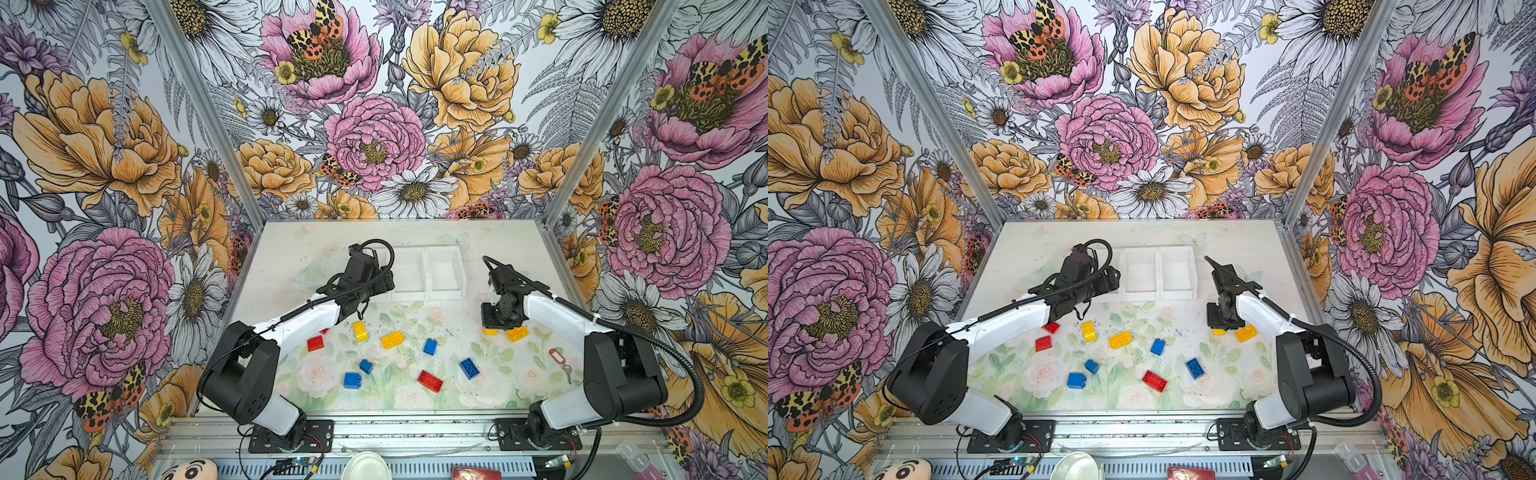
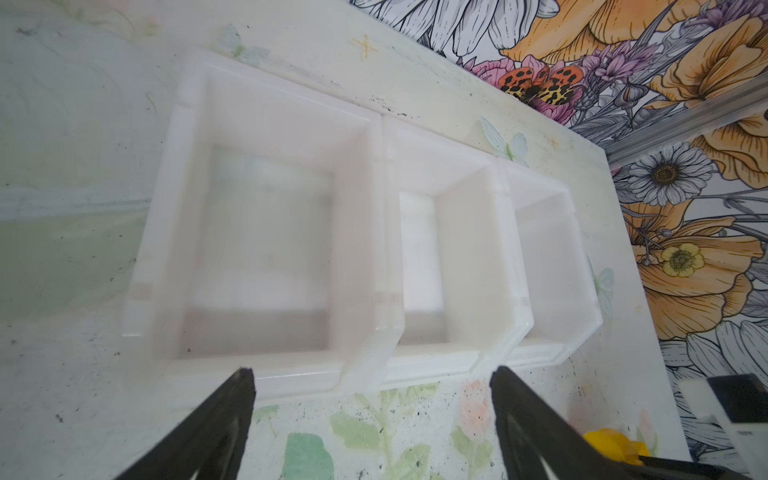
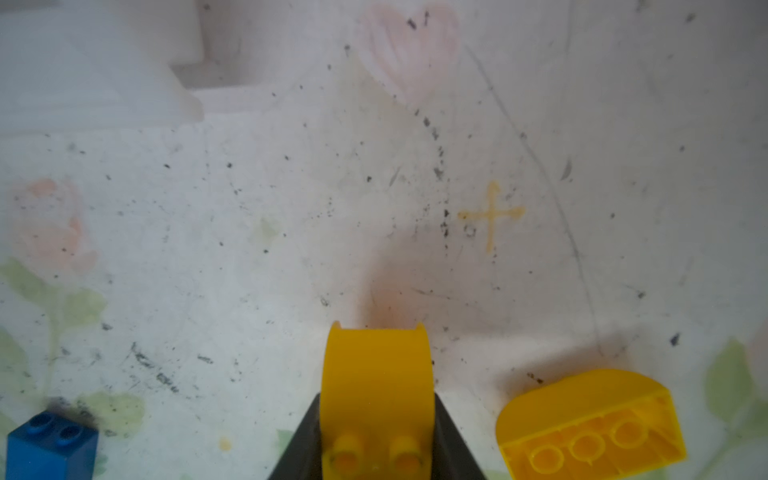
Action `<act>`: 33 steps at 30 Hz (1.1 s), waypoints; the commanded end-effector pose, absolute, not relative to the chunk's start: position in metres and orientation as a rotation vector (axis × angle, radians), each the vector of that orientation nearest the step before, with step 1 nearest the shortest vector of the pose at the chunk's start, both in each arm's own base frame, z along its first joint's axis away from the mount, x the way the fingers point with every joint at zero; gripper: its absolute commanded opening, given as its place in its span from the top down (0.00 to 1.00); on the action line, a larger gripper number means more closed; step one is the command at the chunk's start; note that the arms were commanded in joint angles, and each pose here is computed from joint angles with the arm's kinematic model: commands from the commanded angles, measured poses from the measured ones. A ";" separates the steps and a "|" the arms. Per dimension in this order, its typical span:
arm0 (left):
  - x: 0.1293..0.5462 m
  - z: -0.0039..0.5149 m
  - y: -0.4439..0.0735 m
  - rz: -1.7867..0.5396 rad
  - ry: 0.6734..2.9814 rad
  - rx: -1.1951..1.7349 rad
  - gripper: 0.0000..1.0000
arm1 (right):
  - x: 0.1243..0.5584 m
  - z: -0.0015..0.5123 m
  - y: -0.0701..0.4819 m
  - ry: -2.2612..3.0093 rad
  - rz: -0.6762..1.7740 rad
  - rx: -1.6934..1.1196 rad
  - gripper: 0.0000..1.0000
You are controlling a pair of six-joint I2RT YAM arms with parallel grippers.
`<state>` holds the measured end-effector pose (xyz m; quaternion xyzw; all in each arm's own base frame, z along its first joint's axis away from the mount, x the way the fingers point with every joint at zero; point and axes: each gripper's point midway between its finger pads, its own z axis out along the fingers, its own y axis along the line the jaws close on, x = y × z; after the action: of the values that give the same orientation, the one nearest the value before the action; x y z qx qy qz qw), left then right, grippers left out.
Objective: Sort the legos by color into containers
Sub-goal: 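Lower the right gripper and grasp the curved yellow brick, then carry the yellow brick to the bin's end compartment and release it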
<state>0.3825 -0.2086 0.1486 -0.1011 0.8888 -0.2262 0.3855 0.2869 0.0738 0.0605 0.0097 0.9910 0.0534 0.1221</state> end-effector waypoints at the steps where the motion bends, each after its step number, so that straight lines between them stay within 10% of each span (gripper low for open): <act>1: 0.381 0.163 -0.206 -0.654 2.205 -0.266 0.09 | 0.314 0.115 0.092 2.735 0.273 0.018 0.81; 15: 0.367 0.166 -0.193 -0.688 2.173 -0.286 0.06 | 0.408 0.181 0.156 2.556 0.305 -0.227 0.82; 33: 0.361 0.157 -0.189 -0.706 2.193 -0.302 0.01 | 0.455 0.114 0.175 2.665 0.203 -0.283 0.82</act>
<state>0.3611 -0.1877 0.1530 -0.1173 0.8721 -0.2636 0.3953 0.4435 0.1729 0.1073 -0.0961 0.9700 0.0845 0.2067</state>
